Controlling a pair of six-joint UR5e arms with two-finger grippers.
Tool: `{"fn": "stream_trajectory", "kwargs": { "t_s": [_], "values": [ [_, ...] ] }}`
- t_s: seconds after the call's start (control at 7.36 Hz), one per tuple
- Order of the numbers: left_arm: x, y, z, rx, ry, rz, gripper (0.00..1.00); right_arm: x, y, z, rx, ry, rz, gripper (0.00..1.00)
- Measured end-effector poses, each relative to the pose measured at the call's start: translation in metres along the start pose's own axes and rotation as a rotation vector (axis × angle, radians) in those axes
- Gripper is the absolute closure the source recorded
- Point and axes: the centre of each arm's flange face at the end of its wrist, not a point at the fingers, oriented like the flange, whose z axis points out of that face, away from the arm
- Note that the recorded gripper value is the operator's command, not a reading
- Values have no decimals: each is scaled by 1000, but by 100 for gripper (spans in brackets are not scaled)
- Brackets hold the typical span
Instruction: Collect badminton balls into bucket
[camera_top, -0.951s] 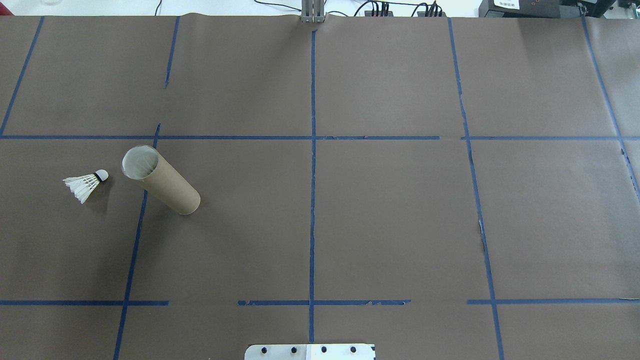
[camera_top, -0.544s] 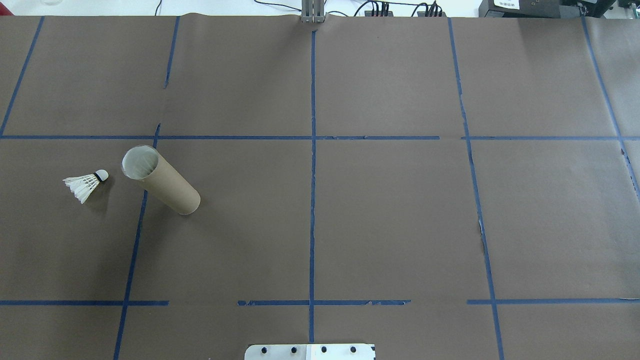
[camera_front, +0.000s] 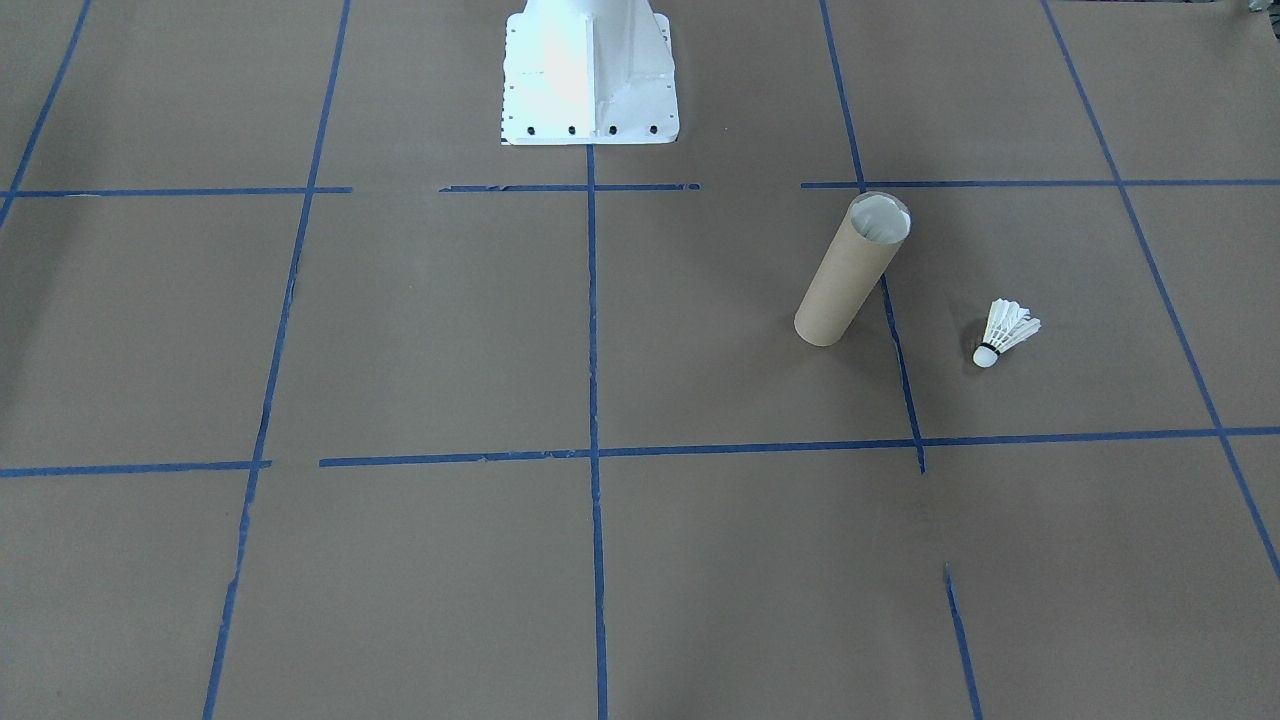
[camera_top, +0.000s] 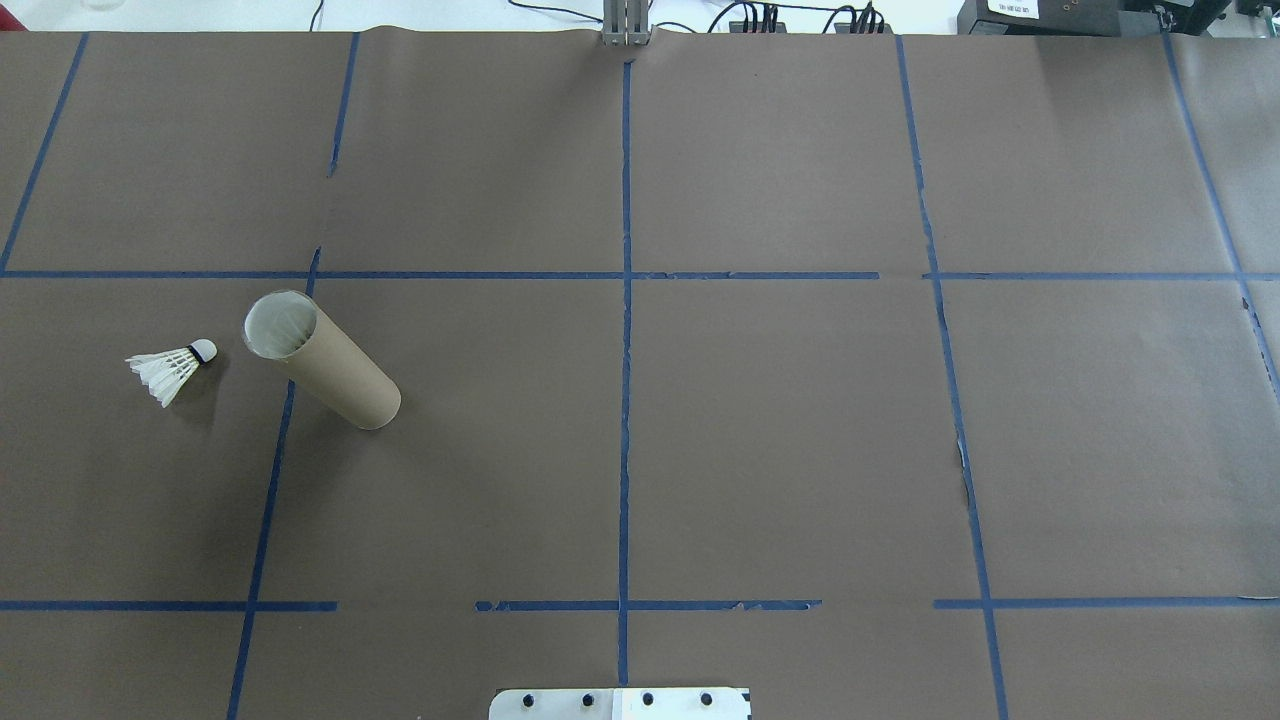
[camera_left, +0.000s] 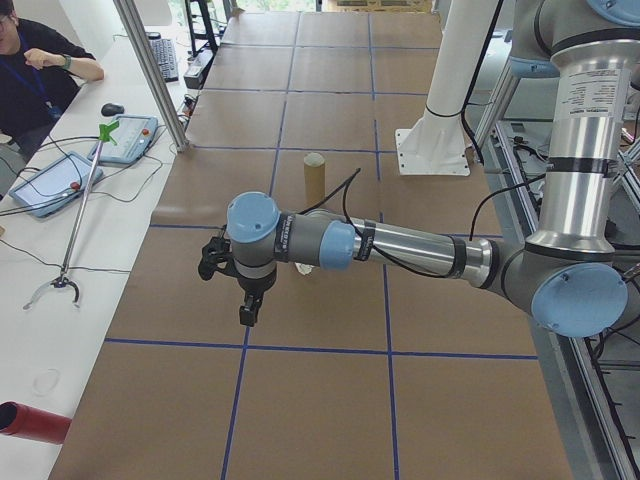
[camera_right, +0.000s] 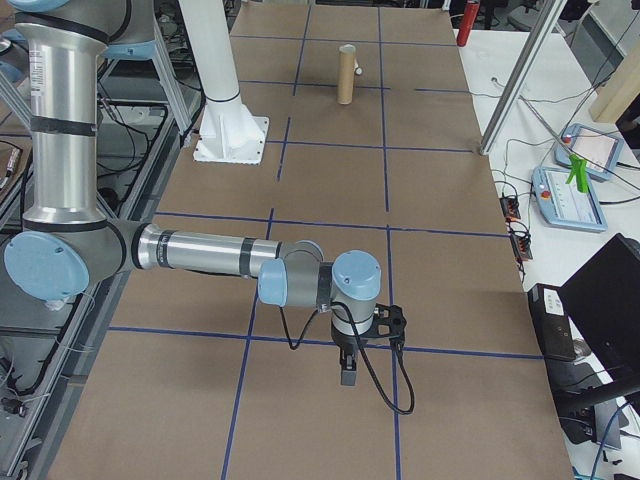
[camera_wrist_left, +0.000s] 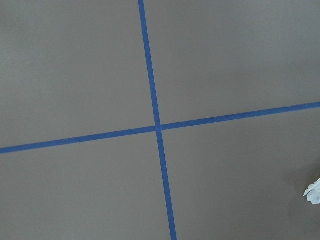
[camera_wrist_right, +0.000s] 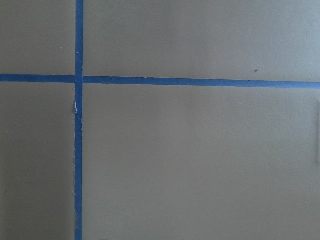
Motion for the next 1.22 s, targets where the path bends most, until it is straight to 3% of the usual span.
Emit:
{"fn": "stream_trajectory", "kwargs": {
  "t_s": [0.41,0.82,1.09,1.22],
  "values": [
    [12,-8,4,2,62,-5,0,0,0,0,0,0,0,0],
    [52,-14,39,-43,89,-131,0,0,0,0,-1,0,1,0],
    [74,-8,61,-33,105,-243,0,0,0,0,-1,0,1,0],
    [78,3,70,-7,124,-301,0,0,0,0,-1,0,1,0]
  ]
}}
